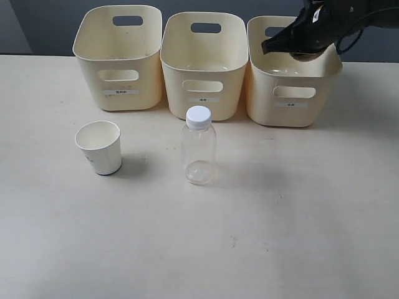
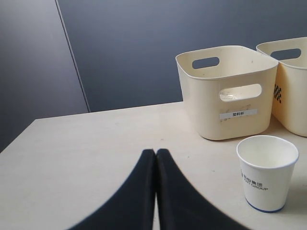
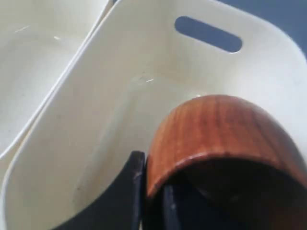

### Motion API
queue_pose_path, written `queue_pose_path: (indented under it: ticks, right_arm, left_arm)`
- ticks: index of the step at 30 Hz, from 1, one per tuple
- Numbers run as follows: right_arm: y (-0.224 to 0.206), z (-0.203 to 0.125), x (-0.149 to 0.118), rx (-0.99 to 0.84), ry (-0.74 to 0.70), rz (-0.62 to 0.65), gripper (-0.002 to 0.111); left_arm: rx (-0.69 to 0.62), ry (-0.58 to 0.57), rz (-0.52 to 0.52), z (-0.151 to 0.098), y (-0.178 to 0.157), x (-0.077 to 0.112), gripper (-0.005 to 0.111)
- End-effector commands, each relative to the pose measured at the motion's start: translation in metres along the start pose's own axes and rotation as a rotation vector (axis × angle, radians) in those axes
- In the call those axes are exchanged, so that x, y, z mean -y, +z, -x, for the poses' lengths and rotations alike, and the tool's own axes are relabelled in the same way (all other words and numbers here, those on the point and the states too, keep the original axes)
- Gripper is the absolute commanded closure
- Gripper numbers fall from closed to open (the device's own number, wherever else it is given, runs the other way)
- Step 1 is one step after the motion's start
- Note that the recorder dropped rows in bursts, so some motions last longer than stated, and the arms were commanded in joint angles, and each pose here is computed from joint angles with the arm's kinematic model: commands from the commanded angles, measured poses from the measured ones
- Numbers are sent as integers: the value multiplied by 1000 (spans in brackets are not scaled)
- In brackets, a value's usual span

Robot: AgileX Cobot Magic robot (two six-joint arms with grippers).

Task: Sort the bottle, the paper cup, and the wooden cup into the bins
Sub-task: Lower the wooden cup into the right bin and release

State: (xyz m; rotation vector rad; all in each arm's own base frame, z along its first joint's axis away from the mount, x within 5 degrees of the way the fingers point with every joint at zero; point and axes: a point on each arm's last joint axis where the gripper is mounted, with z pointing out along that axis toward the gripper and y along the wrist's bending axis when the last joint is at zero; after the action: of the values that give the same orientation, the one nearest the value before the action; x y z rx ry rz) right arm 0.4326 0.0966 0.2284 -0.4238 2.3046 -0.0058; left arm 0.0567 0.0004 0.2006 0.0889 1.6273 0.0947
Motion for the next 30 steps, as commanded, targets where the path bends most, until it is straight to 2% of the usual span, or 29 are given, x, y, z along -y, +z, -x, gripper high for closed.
queue_pose_path:
  ticks: [1,13,30]
  right_arm:
    - [8,3,-4,-53,-18,79,109]
    - [38,-1,-7,-148,-13,113,109]
    - [41,-2,-8,-151,1,121,107]
  left_arm:
    - [10,-8,1,0,0,0,107]
    - [10,-8,1,0,0,0,107]
    - [10,-8,1,0,0,0,107]
